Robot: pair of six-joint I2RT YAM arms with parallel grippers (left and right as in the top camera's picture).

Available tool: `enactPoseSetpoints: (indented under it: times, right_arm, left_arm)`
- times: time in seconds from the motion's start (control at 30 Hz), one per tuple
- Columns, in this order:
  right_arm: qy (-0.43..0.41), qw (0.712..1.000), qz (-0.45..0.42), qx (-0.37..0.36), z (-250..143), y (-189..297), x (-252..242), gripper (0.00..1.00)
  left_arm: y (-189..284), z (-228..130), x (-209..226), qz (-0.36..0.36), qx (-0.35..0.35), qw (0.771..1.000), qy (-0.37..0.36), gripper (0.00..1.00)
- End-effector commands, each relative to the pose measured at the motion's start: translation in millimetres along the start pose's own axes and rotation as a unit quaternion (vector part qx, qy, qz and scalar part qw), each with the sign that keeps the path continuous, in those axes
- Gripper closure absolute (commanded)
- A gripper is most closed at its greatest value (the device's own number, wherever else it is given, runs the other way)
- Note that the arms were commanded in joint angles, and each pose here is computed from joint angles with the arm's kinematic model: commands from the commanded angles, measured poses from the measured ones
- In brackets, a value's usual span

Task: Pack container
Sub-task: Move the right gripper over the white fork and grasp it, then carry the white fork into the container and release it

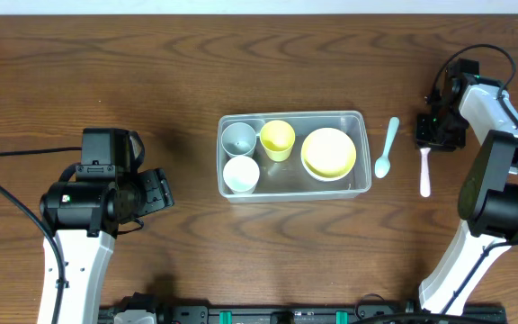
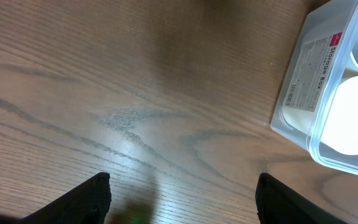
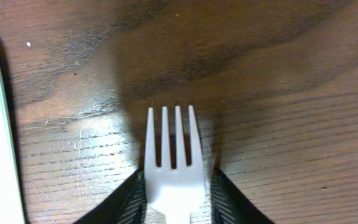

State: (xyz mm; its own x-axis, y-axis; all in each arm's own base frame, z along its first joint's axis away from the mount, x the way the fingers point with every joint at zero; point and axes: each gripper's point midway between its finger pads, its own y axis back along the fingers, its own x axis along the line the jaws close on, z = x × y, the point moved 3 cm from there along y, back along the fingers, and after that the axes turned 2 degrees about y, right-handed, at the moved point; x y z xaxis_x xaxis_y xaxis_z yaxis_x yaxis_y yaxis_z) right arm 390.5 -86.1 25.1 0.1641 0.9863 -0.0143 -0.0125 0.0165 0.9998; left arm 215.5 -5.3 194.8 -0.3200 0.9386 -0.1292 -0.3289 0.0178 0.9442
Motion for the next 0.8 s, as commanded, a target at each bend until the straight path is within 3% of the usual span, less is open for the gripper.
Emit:
enactPoseSetpoints:
  times: [0.0, 0.53, 0.77]
  right_arm:
    - [-0.001, 1.0, 0.011, 0.024, -11.2, -14.0, 1.3, 0.72]
    - [-0.013, 1.0, 0.011, 0.016, -8.9, -6.4, 1.4, 0.86]
    - [0.0, 0.996, 0.03, -0.08, 6.9, 77.2, 11.9, 0.87]
  left_arm:
    - [-0.9, 0.2, 3.3, 0.009, 0.0, 1.0, 0.005, 0.25]
    - [-0.9, 0.1, 3.3, 0.009, 0.0, 1.0, 0.005, 0.25]
    - [-0.9, 0.2, 3.3, 0.009, 0.0, 1.0, 0.005, 0.25]
